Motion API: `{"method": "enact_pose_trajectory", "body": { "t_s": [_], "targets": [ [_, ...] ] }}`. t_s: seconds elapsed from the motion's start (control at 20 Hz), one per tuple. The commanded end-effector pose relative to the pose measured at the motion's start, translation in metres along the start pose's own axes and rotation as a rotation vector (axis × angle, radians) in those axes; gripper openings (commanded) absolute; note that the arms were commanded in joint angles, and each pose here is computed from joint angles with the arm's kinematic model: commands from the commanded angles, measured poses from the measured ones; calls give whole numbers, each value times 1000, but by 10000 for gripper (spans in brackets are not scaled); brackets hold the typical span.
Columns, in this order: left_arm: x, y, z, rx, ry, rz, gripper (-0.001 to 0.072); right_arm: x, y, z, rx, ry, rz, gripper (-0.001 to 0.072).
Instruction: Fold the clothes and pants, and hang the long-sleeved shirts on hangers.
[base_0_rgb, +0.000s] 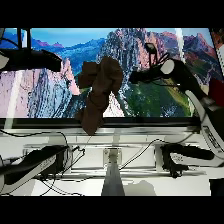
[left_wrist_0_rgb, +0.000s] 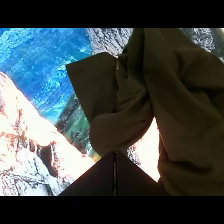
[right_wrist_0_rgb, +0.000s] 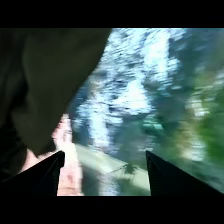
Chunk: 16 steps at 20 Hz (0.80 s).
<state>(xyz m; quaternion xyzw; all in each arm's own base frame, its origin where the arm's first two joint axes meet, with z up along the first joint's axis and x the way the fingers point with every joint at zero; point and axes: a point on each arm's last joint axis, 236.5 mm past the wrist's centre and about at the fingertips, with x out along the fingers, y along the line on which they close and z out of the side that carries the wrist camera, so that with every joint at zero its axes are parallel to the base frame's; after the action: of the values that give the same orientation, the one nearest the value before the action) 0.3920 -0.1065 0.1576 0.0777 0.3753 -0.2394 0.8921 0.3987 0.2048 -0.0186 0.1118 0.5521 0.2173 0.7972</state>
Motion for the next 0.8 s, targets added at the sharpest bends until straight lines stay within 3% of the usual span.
{"method": "enact_pose_trajectory", "body": {
  "t_s": [0.0, 0.15, 0.4, 0.45, 0.55, 0.6, 0.75],
  "targets": [
    [5, 1, -2, -4, 13, -4, 18, 42, 31, 2, 275, 25, 203, 569],
    [15, 3, -7, -12, 35, -10, 20, 57, 35, 2, 365, 40, 250, 569],
    [40, 5, -19, -42, 91, -40, 20, 67, 62, -5, 367, 54, 287, 546],
    [45, 3, -22, -55, 101, -58, 20, 69, 66, -1, 357, 28, 282, 473],
    [55, -5, -31, -82, 139, -103, 21, 69, 67, 8, 338, -10, 270, 94],
    [57, -6, -37, -84, 165, -113, 18, 65, 63, 16, 307, -25, 257, 10],
    [56, 4, -49, -69, 213, -85, 11, 29, 33, 50, 145, -89, 156, 10]
  ]
}}
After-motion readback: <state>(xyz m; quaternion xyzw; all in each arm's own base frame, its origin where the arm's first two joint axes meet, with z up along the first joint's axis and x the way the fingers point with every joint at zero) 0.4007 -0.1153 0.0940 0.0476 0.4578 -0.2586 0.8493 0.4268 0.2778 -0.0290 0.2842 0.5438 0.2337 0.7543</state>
